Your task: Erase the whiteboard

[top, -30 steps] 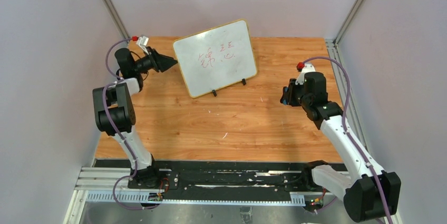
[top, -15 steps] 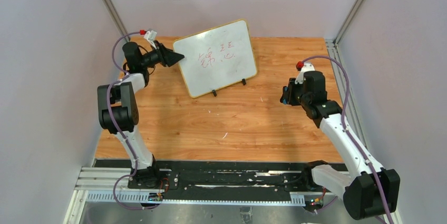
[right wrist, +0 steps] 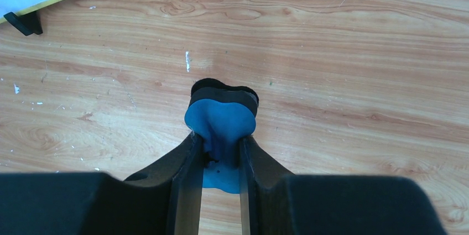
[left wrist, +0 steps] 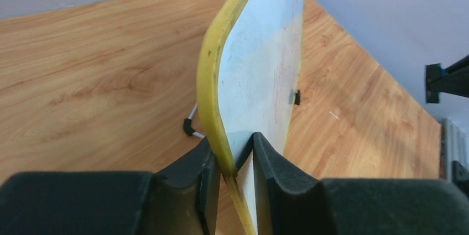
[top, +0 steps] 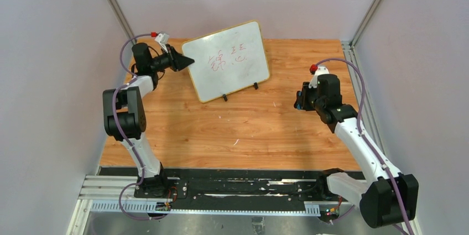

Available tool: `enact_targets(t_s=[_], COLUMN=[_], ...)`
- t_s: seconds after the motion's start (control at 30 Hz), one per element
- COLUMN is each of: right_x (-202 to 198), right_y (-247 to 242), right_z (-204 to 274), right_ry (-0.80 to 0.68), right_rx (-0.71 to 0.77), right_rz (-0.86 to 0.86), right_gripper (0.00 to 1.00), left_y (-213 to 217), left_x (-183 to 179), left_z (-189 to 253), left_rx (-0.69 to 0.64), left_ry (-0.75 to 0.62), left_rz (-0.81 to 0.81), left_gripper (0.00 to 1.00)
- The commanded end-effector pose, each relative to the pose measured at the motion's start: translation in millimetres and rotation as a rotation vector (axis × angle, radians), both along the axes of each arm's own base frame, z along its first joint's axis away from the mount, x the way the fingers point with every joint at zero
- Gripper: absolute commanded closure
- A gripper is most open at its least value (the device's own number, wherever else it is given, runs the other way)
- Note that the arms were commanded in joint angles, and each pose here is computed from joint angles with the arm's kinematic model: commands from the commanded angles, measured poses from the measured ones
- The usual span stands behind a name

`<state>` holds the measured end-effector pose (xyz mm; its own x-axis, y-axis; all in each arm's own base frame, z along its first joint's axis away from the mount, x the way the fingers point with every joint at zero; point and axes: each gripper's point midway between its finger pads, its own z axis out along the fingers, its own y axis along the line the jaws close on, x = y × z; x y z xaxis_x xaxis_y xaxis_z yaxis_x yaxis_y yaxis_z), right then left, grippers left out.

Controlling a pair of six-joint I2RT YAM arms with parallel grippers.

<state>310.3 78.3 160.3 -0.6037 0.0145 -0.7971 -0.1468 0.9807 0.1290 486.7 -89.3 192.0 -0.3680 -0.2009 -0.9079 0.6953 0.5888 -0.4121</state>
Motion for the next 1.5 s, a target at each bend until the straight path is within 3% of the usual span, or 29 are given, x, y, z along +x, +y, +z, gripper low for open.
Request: enact_targets(t_s=[0.0, 0.13, 0.2, 0.83, 1.3, 1.47], right_x=[7, 9, 10, 30, 142, 180], right_y=[5, 6, 6, 17, 93, 126], right_z=[12, 15, 16, 25, 66, 69], right_ry=[-0.036, -0.043, -0.044, -0.076, -0.391, -0.387], right_rx=[-0.003, 0.000, 0.001, 0.028, 0.213, 0.204], right_rz=[0.018, 0.020, 0.020, 0.041, 0.301, 0.373], right_gripper=[0.99, 0.99, 0.99, 1.00, 0.99, 0.99], left_y=[1, 0, 0, 23, 24, 25], left_x=[-2, -4, -4, -7, -7, -5], left_z=[1, 4, 6, -17, -29, -34], left_rx=[0.011, 0.010, 0.010, 0.048, 0.068, 0.072], left_ry=[-0.015, -0.022, -0.025, 0.029, 0.039, 0.050], left_rz=[-0.006, -0.011, -0.012, 0.028, 0.035, 0.038], left_gripper=[0.79, 0.96, 0.99, 1.00, 1.00, 1.00])
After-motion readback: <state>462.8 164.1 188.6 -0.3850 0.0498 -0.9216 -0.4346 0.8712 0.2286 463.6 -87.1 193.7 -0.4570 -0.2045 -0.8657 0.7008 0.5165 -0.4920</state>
